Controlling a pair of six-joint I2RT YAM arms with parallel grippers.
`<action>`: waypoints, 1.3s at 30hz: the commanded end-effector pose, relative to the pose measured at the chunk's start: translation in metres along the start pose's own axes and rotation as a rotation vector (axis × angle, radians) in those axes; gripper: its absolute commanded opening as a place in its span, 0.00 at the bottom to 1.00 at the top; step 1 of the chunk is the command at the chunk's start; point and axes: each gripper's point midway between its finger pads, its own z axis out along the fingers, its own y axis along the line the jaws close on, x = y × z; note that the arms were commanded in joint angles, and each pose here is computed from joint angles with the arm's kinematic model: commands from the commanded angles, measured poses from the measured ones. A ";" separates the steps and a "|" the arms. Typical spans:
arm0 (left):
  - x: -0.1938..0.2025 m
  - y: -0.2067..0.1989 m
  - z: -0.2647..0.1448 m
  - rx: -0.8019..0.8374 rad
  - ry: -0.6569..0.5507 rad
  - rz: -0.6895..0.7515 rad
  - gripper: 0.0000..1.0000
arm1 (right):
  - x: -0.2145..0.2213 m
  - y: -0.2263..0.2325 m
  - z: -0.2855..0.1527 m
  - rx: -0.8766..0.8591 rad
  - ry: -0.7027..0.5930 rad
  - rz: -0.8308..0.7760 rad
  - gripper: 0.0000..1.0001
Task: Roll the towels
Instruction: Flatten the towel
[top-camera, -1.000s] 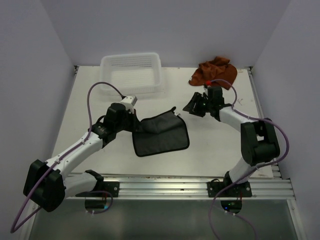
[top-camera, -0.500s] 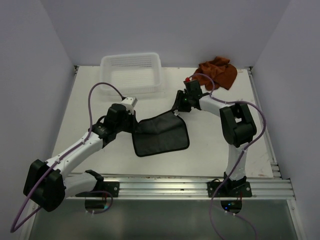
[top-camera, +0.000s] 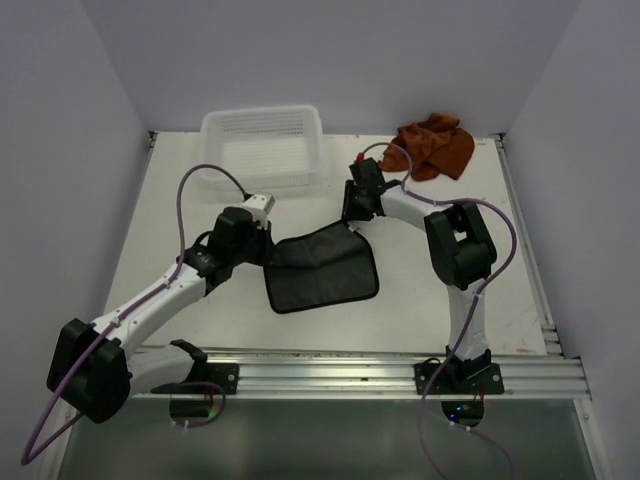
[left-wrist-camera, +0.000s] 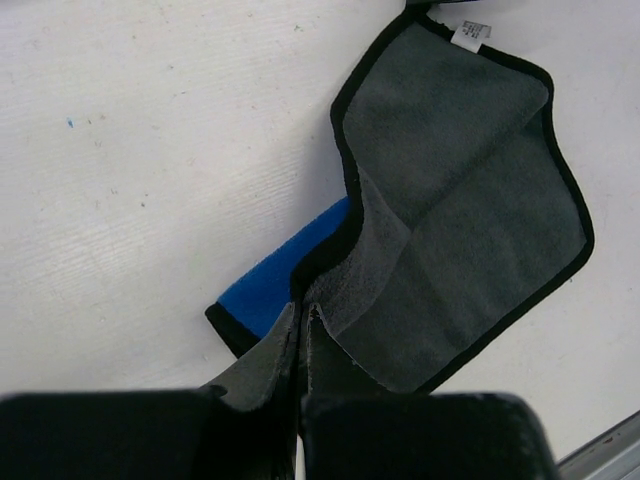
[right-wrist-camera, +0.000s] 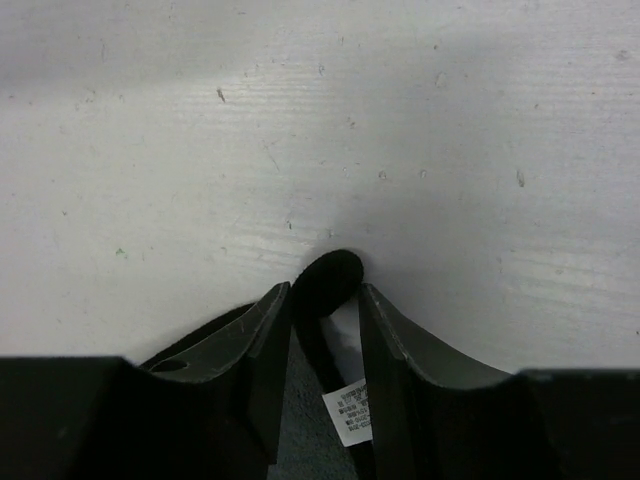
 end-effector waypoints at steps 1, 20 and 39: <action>-0.026 -0.001 -0.012 -0.014 -0.073 0.030 0.00 | 0.010 -0.009 0.004 0.101 0.020 -0.049 0.35; -0.078 0.009 -0.040 -0.121 -0.250 -0.046 0.00 | -0.063 0.054 -0.123 -0.158 -0.206 -0.084 0.00; -0.101 -0.009 -0.088 -0.014 -0.426 -0.105 0.00 | -0.033 0.045 -0.308 -0.415 -0.473 -0.077 0.00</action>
